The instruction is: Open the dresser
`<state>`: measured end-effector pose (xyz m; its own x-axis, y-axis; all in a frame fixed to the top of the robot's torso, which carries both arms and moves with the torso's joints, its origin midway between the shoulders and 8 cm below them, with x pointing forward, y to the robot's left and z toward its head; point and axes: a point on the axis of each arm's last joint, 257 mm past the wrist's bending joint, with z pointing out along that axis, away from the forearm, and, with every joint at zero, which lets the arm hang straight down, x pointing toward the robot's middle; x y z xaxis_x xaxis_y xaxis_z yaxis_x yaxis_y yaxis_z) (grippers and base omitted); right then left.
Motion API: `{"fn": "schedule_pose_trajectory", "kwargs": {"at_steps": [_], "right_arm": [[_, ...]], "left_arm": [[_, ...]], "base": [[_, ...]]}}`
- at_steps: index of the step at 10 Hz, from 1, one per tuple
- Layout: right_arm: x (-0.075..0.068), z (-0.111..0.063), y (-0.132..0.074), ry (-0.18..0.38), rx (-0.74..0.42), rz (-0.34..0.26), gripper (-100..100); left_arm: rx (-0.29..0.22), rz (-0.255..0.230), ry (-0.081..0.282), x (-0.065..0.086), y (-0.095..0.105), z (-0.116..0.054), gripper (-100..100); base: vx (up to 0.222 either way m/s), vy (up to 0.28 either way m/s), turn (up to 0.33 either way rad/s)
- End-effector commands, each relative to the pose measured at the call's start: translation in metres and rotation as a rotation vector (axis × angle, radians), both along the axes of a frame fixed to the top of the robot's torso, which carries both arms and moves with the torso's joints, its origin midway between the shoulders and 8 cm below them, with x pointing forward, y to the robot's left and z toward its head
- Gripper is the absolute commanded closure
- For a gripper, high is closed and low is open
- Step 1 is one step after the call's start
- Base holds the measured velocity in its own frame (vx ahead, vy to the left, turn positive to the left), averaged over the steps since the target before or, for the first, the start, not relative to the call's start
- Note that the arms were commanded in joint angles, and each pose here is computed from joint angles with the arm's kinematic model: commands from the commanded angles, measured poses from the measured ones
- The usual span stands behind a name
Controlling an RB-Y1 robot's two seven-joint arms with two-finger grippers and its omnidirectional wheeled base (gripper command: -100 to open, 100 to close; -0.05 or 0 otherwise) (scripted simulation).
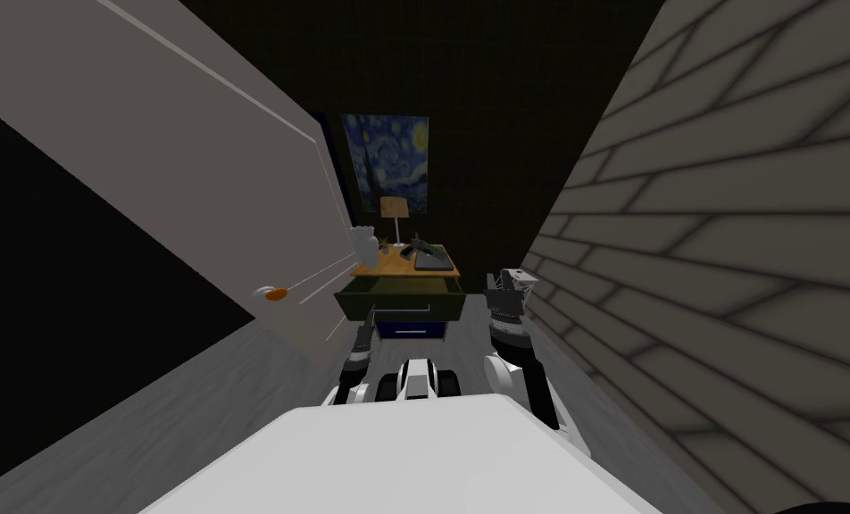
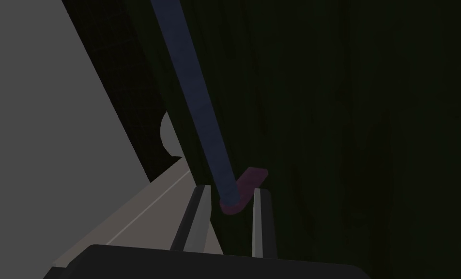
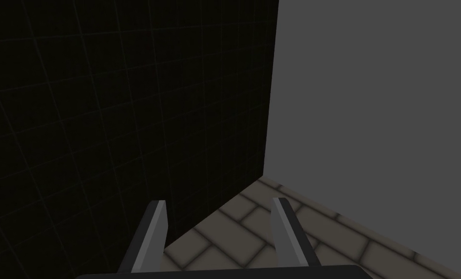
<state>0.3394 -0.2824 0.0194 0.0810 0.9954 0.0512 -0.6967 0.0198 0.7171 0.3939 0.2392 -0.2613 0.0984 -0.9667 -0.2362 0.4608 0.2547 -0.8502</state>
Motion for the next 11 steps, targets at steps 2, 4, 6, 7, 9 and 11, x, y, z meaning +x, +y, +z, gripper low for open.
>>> {"fn": "schedule_pose_trajectory", "kwargs": {"at_steps": [2,4,6,7,9,11], "right_arm": [[0.000,0.000,0.000,0.000,0.000,0.000,0],[0.000,0.000,0.000,0.000,0.000,0.000,0],[0.000,0.000,0.000,0.000,0.000,0.000,0],[0.000,0.000,0.000,0.000,0.000,0.000,0],[0.000,0.000,0.000,0.000,0.000,0.000,0],[0.000,0.000,0.000,0.000,0.000,0.000,0]], "left_arm": [[0.001,-0.007,0.001,-0.004,-0.001,0.000,100],[0.002,-0.015,-0.011,0.015,-0.002,0.014,-100],[0.002,-0.019,-0.007,0.033,-0.003,0.023,-100],[0.003,-0.021,-0.007,0.042,-0.003,0.029,-100],[0.003,-0.026,-0.007,0.058,-0.005,0.040,-100],[0.004,-0.030,-0.007,0.074,-0.006,0.052,-100]], "base": [[-0.206,0.000,0.032],[-0.193,0.002,0.026],[-0.076,-0.006,0.023],[-0.045,-0.012,0.019],[-0.059,-0.012,0.024],[-0.079,0.001,0.019]]}}
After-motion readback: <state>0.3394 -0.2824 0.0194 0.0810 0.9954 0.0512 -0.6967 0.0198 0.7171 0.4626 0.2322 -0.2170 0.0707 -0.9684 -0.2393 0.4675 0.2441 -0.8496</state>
